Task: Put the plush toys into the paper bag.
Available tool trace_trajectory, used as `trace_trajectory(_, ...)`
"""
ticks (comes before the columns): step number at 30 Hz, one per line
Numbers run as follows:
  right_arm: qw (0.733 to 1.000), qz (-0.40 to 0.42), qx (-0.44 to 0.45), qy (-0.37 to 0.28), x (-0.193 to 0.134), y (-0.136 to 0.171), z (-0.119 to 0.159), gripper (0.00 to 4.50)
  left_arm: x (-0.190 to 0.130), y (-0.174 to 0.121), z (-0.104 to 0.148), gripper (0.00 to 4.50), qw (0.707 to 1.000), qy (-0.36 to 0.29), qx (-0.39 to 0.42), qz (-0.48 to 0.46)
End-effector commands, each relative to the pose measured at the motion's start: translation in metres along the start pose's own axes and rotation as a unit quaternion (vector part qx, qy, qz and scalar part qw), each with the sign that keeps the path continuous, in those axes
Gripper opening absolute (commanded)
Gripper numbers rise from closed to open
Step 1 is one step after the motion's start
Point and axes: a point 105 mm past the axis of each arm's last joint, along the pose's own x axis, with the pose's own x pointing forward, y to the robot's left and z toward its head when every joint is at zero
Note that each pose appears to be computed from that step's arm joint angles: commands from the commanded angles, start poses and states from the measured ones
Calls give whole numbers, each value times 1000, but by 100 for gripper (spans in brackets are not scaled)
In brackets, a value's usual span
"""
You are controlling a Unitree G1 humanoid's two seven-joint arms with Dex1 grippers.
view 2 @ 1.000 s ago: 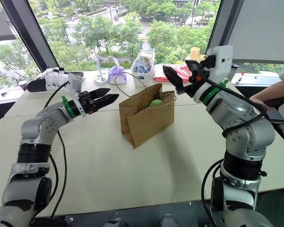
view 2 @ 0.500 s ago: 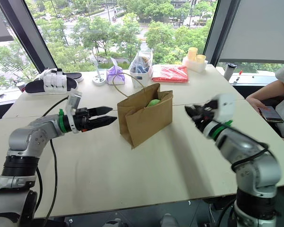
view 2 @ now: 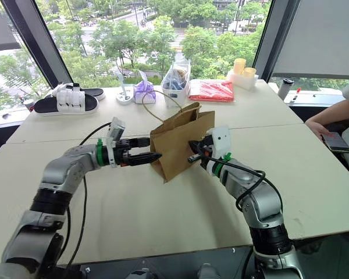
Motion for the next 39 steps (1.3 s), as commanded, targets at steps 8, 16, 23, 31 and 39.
trace_trajectory(8, 1000, 4, -13, -28, 3, 4, 11, 2, 19, 5, 1, 425, 998, -21, 39, 38)
trace_trajectory(16, 999, 2, -14, -29, -1, 2, 11, 0, 21, 6, -10, 56, 997, -8, 48, 52)
trace_trajectory(23, 999, -18, -24, -45, -25, -11, 29, 0, 27, 6, -19, 1, 998, 5, 47, 46)
trace_trajectory(31, 998, 23, -5, -54, -132, -26, 60, 0, 41, 4, 12, 1, 998, -19, 32, -59)
trace_trajectory(39, 1000, -21, -10, -21, -175, -39, 61, 0, 49, -9, 19, 1, 983, 18, 36, -182)
